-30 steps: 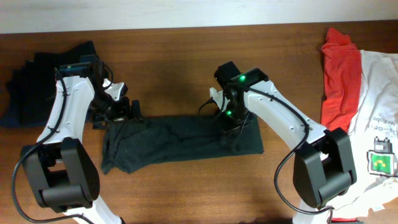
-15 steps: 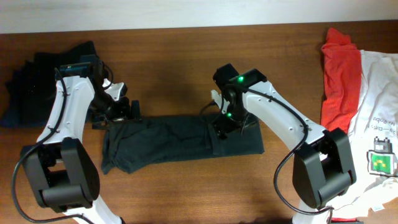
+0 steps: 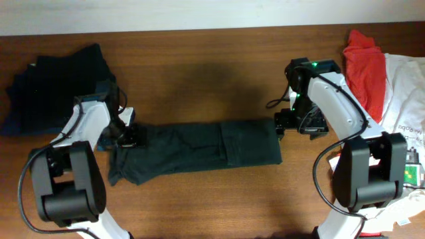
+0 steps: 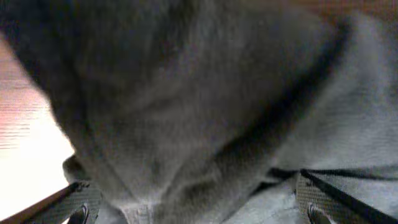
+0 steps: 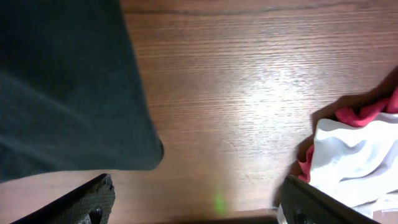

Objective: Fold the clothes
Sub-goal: 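Fold the right end of the strip leftward with the right gripper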

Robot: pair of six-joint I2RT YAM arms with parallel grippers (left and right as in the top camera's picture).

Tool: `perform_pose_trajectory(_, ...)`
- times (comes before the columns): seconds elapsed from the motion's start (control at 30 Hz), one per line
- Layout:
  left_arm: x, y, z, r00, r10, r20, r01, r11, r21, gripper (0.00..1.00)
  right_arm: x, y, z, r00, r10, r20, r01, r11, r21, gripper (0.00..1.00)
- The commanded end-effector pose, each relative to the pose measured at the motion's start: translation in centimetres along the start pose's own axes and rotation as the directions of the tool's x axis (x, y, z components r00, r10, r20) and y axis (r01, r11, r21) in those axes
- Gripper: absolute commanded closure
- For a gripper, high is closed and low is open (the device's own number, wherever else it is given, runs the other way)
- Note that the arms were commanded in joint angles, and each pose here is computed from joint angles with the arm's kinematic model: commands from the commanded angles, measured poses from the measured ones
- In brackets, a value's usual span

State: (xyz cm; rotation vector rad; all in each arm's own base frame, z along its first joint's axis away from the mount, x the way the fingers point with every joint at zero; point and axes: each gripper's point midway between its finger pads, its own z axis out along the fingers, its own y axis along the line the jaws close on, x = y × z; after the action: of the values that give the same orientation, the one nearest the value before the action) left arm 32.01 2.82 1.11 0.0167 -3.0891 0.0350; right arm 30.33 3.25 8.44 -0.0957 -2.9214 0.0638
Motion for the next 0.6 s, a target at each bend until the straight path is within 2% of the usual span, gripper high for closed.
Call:
perform_pose_trajectory(0.0,0.5,-0.4,1.6,1.000,0.018,0.015,-0.018,1.000,0.025,0.08,0.1,-0.7,0.3,1.000,-0.002,-0.009,0.002,1.000,0.024,0.11)
perform_pose_trajectory(0.03,0.6,-1.2,1.9,1.000,0.017,0.018,-0.019,0.997,0.071,0.18,0.0,-0.7,0.4,1.000,-0.002,-0.009,0.002,1.000,0.024,0.11)
perform_pose_trajectory(0.07,0.8,-1.8,2.0,1.000,0.016,0.017,-0.018,0.994,0.109,0.32,0.1,-0.7,0.6,1.000,-0.002,-0.012,0.002,1.000,0.025,0.11)
perform_pose_trajectory(0.2,0.8,-3.9,2.0,0.999,0.031,0.027,-0.036,0.979,0.199,0.53,0.1,-0.8,0.8,1.000,-0.009,-0.012,0.009,1.000,0.028,0.11)
perform_pose_trajectory(0.27,0.6,-4.3,2.0,0.998,0.045,0.037,-0.051,0.979,0.198,0.82,0.1,-0.8,0.8,1.000,-0.013,-0.013,0.013,1.000,0.028,0.11)
perform_pose_trajectory(0.3,0.5,-4.5,2.0,0.998,0.050,0.041,-0.057,0.979,0.197,0.91,0.1,-0.8,0.8,1.000,-0.023,-0.013,0.023,0.999,0.028,0.11)
perform_pose_trajectory(0.37,0.5,-4.4,2.0,0.998,0.048,0.038,-0.054,0.979,0.195,0.99,0.1,-0.9,0.8,0.999,-0.032,-0.013,0.033,0.999,0.033,0.11)
perform_pose_trajectory(0.5,0.4,-2.5,0.8,1.000,-0.006,0.019,0.002,0.982,0.190,0.99,-0.1,-2.1,0.7,1.000,-0.021,-0.008,0.021,0.997,0.077,0.10)
perform_pose_trajectory(0.57,-0.3,-0.8,-1.0,0.999,-0.047,0.016,0.044,0.989,0.142,1.00,-0.2,-3.1,0.7,1.000,0.006,-0.007,-0.005,0.997,0.079,0.10)
